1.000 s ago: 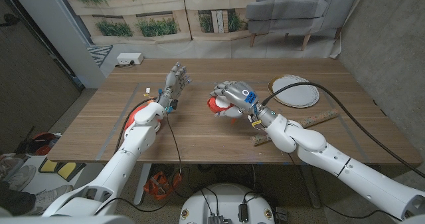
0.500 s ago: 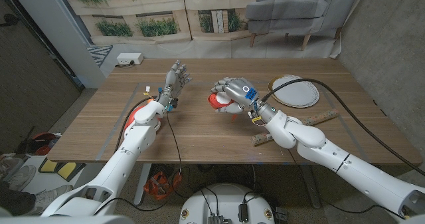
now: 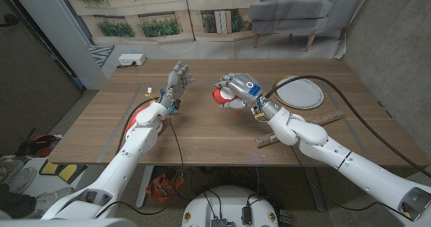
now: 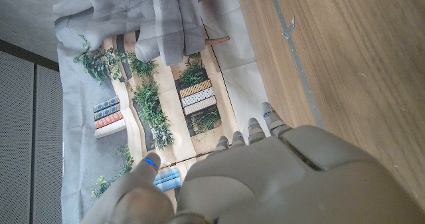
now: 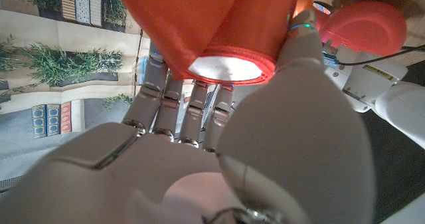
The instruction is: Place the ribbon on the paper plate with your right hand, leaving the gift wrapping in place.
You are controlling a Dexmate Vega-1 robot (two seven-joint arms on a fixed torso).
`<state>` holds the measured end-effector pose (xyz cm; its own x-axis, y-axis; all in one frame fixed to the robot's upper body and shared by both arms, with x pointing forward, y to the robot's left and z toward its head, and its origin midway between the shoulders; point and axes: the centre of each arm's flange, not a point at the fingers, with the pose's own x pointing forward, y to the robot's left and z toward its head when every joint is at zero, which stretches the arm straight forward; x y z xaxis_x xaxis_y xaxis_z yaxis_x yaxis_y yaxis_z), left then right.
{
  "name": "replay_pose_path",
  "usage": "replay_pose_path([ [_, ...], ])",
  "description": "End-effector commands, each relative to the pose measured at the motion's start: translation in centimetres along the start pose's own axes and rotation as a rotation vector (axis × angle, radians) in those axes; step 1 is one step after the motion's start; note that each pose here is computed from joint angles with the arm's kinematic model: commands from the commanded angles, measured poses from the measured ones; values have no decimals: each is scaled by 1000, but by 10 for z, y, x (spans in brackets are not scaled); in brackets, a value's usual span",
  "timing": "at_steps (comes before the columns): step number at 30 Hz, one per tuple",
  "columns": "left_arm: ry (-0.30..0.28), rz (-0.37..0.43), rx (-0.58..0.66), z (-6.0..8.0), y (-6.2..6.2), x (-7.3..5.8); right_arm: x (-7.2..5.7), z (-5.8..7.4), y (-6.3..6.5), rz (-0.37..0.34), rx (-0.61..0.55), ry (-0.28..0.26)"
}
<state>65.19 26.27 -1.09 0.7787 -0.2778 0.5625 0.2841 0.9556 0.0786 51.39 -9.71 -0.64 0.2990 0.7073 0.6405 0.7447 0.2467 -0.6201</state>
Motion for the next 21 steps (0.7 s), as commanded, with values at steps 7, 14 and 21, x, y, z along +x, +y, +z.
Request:
replay_pose_path([
  [7, 3, 9, 2, -1, 2, -9, 13, -28, -1, -8, -39, 87],
  [14, 4, 11, 3, -1, 3, -10, 13, -41, 2, 2, -44, 129],
  [21, 3, 12, 5, 1, 3, -10, 11, -53, 4, 12, -54, 165],
])
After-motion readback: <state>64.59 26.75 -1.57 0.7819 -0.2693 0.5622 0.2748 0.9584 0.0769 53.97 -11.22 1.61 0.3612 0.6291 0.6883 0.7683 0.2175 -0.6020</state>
